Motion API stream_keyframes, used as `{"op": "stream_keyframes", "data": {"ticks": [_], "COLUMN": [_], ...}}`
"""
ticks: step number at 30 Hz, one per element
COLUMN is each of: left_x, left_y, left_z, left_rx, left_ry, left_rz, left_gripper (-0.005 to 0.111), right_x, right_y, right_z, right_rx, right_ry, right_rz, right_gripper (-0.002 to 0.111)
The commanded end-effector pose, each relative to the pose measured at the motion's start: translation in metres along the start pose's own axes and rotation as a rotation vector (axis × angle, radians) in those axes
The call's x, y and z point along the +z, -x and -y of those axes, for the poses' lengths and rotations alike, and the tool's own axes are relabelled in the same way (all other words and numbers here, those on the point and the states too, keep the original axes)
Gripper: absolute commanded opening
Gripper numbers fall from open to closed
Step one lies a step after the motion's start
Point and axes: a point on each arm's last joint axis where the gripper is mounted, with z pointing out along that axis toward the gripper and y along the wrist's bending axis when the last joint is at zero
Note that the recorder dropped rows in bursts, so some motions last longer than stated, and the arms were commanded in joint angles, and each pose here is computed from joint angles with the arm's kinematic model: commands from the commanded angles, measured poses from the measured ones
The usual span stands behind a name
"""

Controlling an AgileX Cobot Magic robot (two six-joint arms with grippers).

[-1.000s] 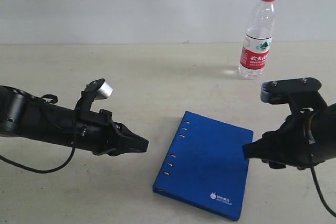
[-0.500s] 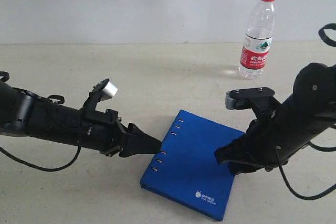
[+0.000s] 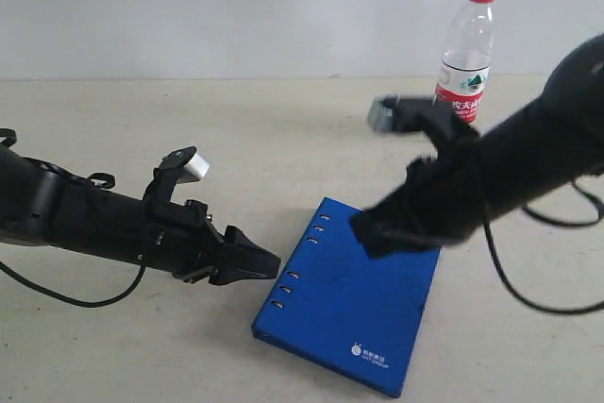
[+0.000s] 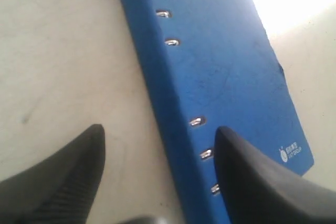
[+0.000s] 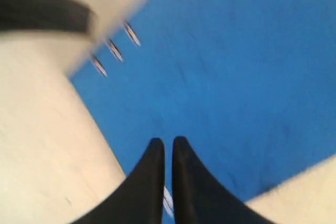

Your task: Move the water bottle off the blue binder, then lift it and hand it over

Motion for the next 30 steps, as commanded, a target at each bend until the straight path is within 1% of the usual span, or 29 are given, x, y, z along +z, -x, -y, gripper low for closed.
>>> {"op": "stream_keyframes", "data": {"ticks": [1,3,4,6,8,10,11,13,14,16,17,18,19,20,21,22,24,25,26,27,28,30], "left_x": [-0.004,-0.008,-0.011,-0.016,-0.021,-0.022,-0.022,-0.022,-0.022,-0.022,-0.022,-0.022,-0.022,-0.022,-0.022,-0.022,-0.022,-0.022,-0.022,-0.022,-0.022,-0.020], "left_y": [0.004,0.005,0.006,0.008,0.010,0.011,0.012,0.012,0.012,0.012,0.012,0.012,0.012,0.012,0.012,0.012,0.012,0.012,0.013,0.014,0.014,0.014], "left_z": [-0.003,-0.007,-0.009,-0.013,-0.015,-0.014,-0.013,-0.012,-0.012,-0.012,-0.012,-0.012,-0.012,-0.012,-0.012,-0.012,-0.011,-0.010,-0.008,-0.006,-0.002,0.000], "left_rx": [0.007,-0.001,-0.005,-0.015,-0.020,-0.017,-0.016,-0.016,-0.015,-0.015,-0.015,-0.015,-0.015,-0.015,-0.015,-0.015,-0.015,-0.016,-0.032,-0.038,-0.045,-0.054], "left_ry": [0.013,0.021,0.027,0.039,0.044,0.034,0.026,0.016,0.013,0.013,0.013,0.013,0.013,0.013,0.013,0.013,0.010,0.001,-0.031,-0.052,-0.082,-0.086], "left_rz": [0.016,0.029,0.037,0.054,0.068,0.076,0.078,0.081,0.081,0.081,0.081,0.081,0.081,0.081,0.081,0.081,0.081,0.084,0.092,0.098,0.102,0.094], "left_gripper": [0.057,0.057,0.057,0.057,0.057,0.057,0.057,0.057,0.057,0.057,0.057,0.057,0.057,0.057,0.057,0.057,0.057,0.057,0.057,0.057,0.057,0.057], "right_x": [-0.093,-0.142,-0.168,-0.209,-0.234,-0.244,-0.245,-0.237,-0.228,-0.195,-0.182,-0.153,-0.139,-0.120,-0.111,-0.107,-0.106,-0.103,-0.097,-0.092,-0.085,-0.079], "right_y": [0.041,0.040,0.032,0.005,-0.032,-0.066,-0.085,-0.116,-0.139,-0.164,-0.168,-0.174,-0.177,-0.182,-0.185,-0.187,-0.186,-0.186,-0.186,-0.186,-0.186,-0.185], "right_z": [-0.040,-0.059,-0.070,-0.088,-0.100,-0.105,-0.105,-0.102,-0.097,-0.080,-0.072,-0.053,-0.042,-0.024,-0.007,-0.001,0.003,0.003,0.002,0.002,0.003,0.007], "right_rx": [-0.140,-0.211,-0.262,-0.384,-0.481,-0.503,-0.484,-0.392,-0.317,-0.186,-0.142,-0.104,-0.086,0.059,0.216,0.264,0.394,0.443,0.532,0.554,0.595,0.648], "right_ry": [-0.024,-0.061,-0.084,-0.122,-0.159,-0.160,-0.144,-0.088,-0.040,0.000,-0.005,-0.064,-0.115,-0.142,-0.188,-0.209,-0.182,-0.153,-0.098,-0.090,-0.095,-0.117], "right_rz": [0.408,0.601,0.697,0.828,0.903,0.960,0.990,1.018,1.038,1.017,1.005,0.971,0.967,0.994,1.057,1.065,1.076,1.055,0.998,0.946,0.876,0.824], "right_gripper": [0.000,0.000,0.000,0.000,0.000,0.000,0.000,0.000,0.000,0.000,0.000,0.000,0.000,0.005,0.015,0.021,0.039,0.049,0.066,0.068,0.064,0.056]}}
